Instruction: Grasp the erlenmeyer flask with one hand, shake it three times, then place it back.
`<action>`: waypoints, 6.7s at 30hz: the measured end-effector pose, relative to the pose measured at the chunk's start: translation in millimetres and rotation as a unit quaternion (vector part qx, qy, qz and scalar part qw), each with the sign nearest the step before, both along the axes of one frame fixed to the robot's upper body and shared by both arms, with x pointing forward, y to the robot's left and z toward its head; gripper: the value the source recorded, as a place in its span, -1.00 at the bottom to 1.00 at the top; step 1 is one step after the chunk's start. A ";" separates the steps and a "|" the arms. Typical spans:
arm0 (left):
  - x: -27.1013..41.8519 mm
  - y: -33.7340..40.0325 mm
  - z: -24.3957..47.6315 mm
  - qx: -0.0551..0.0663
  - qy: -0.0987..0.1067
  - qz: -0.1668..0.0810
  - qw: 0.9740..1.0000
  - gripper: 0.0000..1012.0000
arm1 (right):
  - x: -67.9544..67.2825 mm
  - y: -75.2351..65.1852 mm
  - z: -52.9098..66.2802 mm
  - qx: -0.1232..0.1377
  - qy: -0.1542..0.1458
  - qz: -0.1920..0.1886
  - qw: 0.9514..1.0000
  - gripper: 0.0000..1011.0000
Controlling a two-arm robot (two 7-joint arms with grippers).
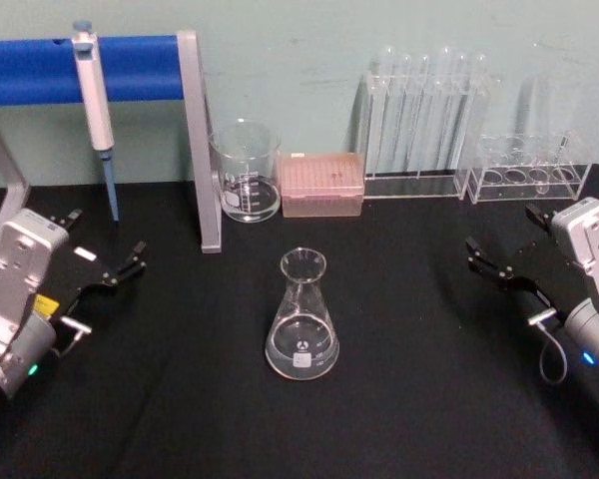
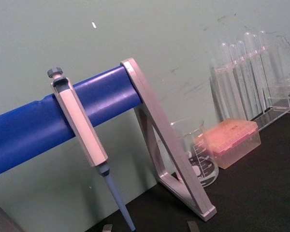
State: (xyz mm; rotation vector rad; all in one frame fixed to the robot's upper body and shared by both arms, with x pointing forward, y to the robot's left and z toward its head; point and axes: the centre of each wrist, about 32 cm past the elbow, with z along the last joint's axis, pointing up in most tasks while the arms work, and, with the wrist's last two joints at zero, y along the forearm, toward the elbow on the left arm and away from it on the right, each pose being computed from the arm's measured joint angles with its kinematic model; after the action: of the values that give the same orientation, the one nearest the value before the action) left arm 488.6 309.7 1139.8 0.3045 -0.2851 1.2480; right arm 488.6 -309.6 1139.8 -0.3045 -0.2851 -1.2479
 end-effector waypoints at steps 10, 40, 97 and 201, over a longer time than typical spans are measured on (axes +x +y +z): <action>0.0 0.0 0.0 0.000 0.000 0.000 1.000 0.98 | 0.0 0.0 0.0 0.000 0.000 0.000 1.000 0.98; 0.0 0.0 0.0 0.000 0.000 0.000 1.000 0.98 | -6.6 -22.1 8.0 0.056 0.017 0.037 0.998 0.98; 0.0 0.0 0.0 0.000 0.000 0.000 1.000 0.98 | -3.6 19.4 20.8 0.136 0.097 0.324 0.931 0.98; 0.0 0.0 0.0 0.000 0.000 0.000 1.000 0.98 | 65.3 73.2 9.9 0.145 0.134 0.391 0.899 0.94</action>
State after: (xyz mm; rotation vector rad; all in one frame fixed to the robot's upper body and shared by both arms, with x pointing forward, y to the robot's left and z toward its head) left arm 488.6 309.7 1139.8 0.3045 -0.2850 1.2480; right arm 553.9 -236.4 1149.6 -0.0767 0.0321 -0.4272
